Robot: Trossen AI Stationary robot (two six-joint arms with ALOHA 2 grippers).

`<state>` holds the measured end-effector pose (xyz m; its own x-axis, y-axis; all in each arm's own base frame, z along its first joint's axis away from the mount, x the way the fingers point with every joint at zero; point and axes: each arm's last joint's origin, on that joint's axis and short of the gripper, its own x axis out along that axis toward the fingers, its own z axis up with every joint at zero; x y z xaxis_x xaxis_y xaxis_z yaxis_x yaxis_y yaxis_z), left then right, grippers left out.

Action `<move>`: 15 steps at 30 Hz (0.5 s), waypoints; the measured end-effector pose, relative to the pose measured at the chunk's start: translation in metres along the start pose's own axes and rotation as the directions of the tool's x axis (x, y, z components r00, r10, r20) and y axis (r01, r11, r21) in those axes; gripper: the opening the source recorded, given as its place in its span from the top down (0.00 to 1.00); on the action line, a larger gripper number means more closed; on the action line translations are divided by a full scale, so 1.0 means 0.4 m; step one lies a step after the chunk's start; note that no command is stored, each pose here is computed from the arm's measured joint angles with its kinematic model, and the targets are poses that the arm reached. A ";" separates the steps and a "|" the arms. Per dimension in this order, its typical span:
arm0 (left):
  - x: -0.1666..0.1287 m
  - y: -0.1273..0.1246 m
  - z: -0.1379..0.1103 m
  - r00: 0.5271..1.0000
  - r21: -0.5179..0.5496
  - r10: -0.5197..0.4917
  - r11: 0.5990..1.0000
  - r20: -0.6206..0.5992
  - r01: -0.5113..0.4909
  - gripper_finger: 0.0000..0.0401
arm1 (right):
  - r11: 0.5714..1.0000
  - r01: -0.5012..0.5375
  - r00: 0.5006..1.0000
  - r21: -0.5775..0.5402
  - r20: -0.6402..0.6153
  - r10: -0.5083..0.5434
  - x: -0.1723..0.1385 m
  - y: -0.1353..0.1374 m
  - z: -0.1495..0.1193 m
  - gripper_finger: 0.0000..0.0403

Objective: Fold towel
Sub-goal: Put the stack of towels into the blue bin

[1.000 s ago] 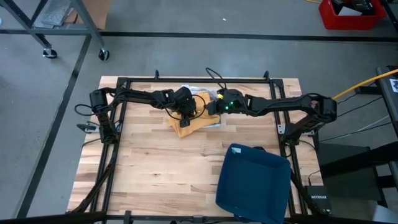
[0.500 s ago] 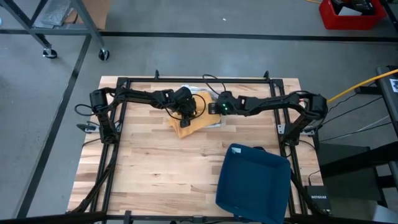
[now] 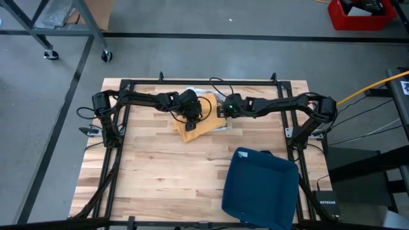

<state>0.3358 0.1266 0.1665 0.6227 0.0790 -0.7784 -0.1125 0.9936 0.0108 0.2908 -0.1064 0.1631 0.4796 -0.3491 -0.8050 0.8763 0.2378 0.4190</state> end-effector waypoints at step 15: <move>-0.260 0.028 0.100 0.969 -0.150 0.150 0.981 0.197 -0.122 0.79 | 0.965 -0.251 0.968 -0.073 0.010 0.252 -0.149 0.035 0.040 0.81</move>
<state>0.3009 0.1328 0.2726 0.7388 0.2420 -0.6289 -0.3024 0.9531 0.0114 0.2751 -0.0970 0.2236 0.6856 -0.2868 -0.6691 0.7222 0.3834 0.5757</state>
